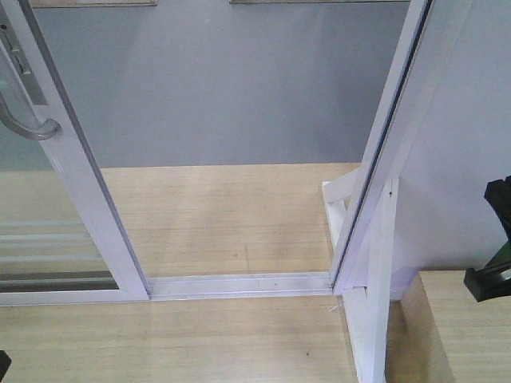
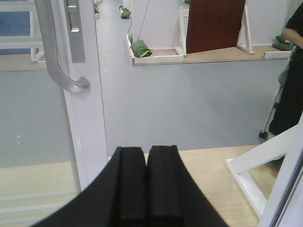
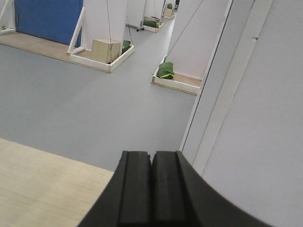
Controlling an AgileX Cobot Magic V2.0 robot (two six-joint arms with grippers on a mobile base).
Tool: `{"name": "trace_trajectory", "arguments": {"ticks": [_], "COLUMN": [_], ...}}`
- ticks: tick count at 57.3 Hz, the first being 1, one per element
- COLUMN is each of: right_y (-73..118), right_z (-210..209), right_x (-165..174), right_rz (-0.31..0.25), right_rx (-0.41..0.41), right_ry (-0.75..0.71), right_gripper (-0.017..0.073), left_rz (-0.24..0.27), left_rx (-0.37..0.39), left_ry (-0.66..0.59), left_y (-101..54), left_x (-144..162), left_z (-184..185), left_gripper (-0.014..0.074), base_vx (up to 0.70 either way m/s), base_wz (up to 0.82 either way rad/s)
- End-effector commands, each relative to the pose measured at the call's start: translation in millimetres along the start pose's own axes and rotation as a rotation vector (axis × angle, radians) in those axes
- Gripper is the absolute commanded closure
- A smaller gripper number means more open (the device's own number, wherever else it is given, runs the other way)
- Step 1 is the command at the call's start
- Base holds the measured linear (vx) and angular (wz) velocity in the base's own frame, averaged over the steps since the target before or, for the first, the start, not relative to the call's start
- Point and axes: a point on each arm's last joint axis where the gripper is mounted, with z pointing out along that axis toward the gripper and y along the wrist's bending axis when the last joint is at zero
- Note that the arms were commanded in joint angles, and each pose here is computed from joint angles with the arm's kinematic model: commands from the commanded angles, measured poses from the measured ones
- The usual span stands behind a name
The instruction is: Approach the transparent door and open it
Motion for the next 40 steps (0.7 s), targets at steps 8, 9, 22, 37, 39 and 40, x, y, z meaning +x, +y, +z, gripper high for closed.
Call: {"name": "trace_trajectory", "arguments": {"ticks": [8,9,22,37,39,40], "right_y": [0.0,0.0,0.6,17.4,19.8,21.3], "right_z": [0,0,2,4,3,3], "right_x": [-9,-9,-9,-26,-26,-26], "right_rz": [0.023,0.023,0.003,0.003,0.027,0.06], "right_rx": [-0.014,-0.014,-0.013,-0.182,-0.212,-0.232], "right_ry": [-0.023,-0.023,-0.018,-0.2,-0.201,-0.19], "right_gripper": [0.0561,0.0561,0.0561,0.0561,0.0561,0.0561], "left_rz": [-0.012,-0.012,-0.012,-0.012,-0.012,-0.012], "left_rx": [0.015,0.015,0.015,0.015,0.015,0.015], "left_ry": [-0.075,-0.075,-0.075,-0.075,-0.075,-0.075], "left_y": [-1.0,-1.0,-1.0,-1.0,-1.0,-1.0], "left_x": [-3,-3,-3,-3,-3,-3], "left_z": [0,0,0,0,0,0], "left_gripper": [0.06,0.06,0.06,0.06,0.06,0.06], "base_vx": [0.0,0.0,0.0,0.0,0.0,0.0], "base_wz": [0.0,0.0,0.0,0.0,0.0,0.0]}}
